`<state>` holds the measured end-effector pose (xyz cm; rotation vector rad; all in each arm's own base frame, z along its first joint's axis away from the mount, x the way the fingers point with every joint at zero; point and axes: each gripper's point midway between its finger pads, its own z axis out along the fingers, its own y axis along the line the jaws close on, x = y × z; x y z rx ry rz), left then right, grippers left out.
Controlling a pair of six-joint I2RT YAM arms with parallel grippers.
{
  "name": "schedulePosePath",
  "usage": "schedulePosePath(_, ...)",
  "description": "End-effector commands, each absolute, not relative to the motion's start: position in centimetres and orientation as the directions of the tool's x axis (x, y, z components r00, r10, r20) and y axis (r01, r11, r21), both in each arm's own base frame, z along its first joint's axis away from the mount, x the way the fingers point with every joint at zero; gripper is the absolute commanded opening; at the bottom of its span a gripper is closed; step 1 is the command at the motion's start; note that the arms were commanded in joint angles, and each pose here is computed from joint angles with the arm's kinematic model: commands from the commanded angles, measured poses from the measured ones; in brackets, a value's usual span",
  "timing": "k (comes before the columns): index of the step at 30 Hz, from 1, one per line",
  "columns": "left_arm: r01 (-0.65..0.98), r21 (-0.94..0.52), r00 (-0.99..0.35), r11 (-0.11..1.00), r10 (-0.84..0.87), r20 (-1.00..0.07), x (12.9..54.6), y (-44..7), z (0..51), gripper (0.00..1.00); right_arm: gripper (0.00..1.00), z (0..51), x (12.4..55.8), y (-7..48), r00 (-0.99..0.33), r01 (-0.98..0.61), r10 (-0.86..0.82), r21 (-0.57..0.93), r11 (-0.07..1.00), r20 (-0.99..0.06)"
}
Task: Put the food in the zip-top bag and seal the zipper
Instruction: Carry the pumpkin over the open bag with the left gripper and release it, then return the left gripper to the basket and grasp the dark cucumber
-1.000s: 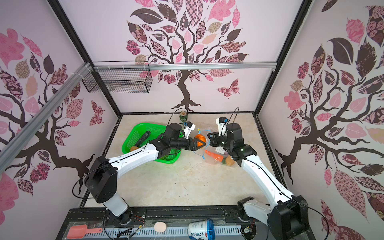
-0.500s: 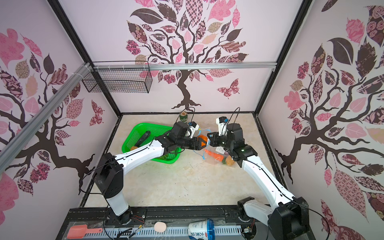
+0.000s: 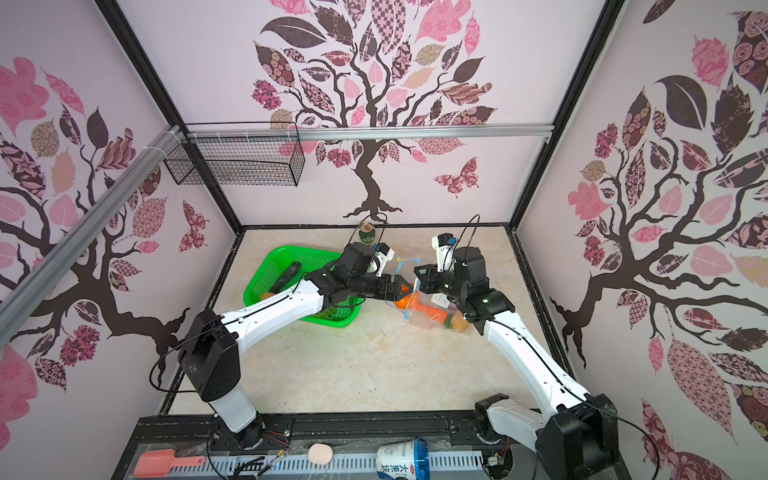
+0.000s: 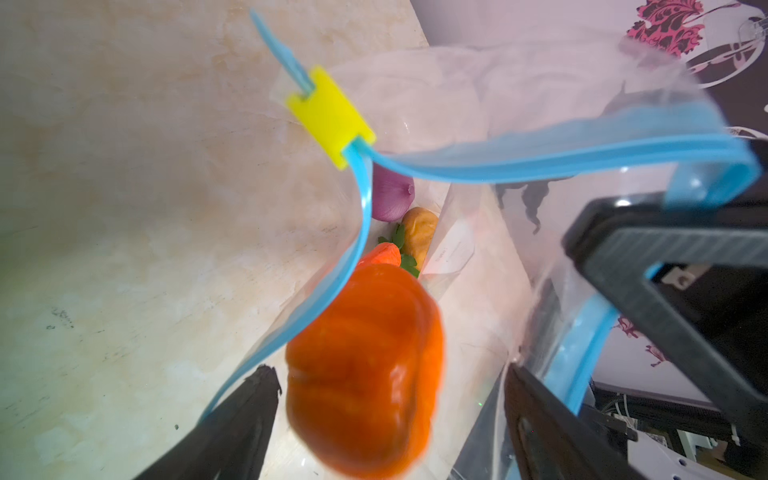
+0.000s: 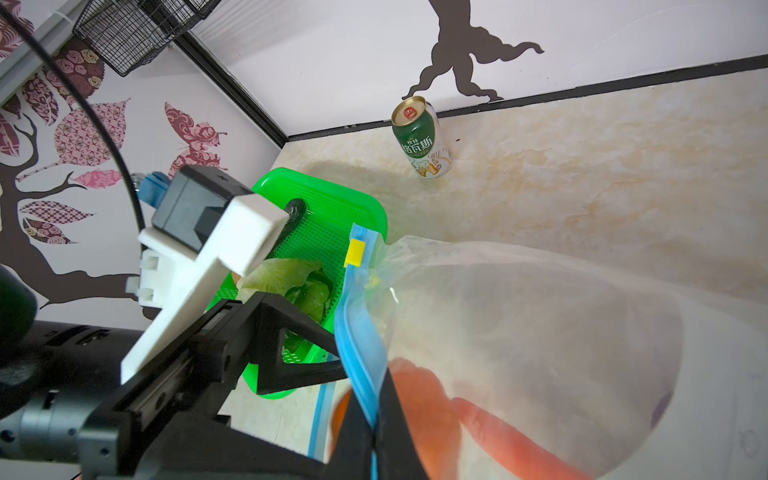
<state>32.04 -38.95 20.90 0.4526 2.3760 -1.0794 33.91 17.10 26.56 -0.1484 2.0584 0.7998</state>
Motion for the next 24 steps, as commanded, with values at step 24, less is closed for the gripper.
schedulePosePath(24, 0.373, -0.456, -0.646, 0.808, -0.127, -0.753, 38.5, -23.1, 28.8, 0.87, 0.00, 28.4, 33.2, 17.0, -0.548, -0.419, 0.202, 0.475, 0.774, -0.812)
